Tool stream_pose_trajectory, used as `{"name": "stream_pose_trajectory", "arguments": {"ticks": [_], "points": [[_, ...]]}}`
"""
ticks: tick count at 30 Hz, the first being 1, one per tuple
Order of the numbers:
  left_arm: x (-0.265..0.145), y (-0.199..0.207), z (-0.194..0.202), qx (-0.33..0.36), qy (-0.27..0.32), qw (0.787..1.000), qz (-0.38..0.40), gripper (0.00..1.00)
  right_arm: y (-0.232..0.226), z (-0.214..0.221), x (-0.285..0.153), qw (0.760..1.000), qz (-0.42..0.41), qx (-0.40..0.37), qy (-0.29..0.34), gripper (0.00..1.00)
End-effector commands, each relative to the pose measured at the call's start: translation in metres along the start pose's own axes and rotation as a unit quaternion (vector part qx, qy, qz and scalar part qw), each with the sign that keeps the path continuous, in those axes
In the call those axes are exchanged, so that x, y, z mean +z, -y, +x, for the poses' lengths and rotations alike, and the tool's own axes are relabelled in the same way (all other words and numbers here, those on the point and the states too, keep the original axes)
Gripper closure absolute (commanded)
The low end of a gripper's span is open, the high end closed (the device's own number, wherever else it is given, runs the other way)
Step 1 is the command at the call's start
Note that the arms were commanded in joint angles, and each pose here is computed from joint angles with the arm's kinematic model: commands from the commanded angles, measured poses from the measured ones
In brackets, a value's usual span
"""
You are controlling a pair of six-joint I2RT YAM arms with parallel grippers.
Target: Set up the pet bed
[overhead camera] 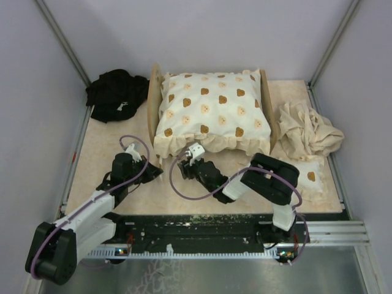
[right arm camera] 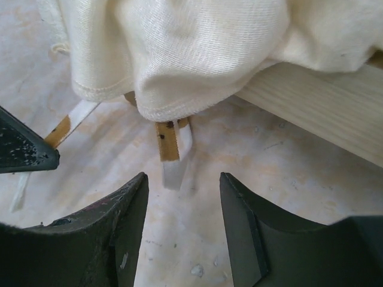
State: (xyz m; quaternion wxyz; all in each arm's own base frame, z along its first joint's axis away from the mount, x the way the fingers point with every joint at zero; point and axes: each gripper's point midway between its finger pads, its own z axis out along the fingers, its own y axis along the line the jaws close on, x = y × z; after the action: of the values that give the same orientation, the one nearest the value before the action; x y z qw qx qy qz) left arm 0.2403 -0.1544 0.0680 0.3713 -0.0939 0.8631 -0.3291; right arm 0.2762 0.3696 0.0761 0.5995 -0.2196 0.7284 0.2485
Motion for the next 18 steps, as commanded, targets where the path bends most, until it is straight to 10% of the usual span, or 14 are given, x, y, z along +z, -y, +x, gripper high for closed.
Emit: {"name": "stream_pose_trajectory", "arguments": {"ticks": [1, 6, 11, 18], "points": [[0.000, -0.003, -0.005, 0.007, 0.015, 1.000, -0.004, 1.00, -0.012, -0.016, 0.024, 0.999, -0.024, 0.019, 0.037, 0.48], [0.000, -0.004, -0.006, 0.007, 0.018, 1.000, -0.008, 1.00, -0.029, -0.010, 0.033, 0.997, -0.064, 0.027, 0.041, 0.52], [0.000, -0.006, -0.007, 0.007, 0.021, 1.000, -0.011, 1.00, -0.046, -0.022, 0.025, 0.989, -0.127, 0.050, 0.066, 1.00], [0.003, -0.010, -0.004, 0.009, 0.015, 1.000, -0.019, 1.00, -0.067, -0.081, -0.014, 0.958, -0.201, 0.177, 0.105, 1.00]]}}
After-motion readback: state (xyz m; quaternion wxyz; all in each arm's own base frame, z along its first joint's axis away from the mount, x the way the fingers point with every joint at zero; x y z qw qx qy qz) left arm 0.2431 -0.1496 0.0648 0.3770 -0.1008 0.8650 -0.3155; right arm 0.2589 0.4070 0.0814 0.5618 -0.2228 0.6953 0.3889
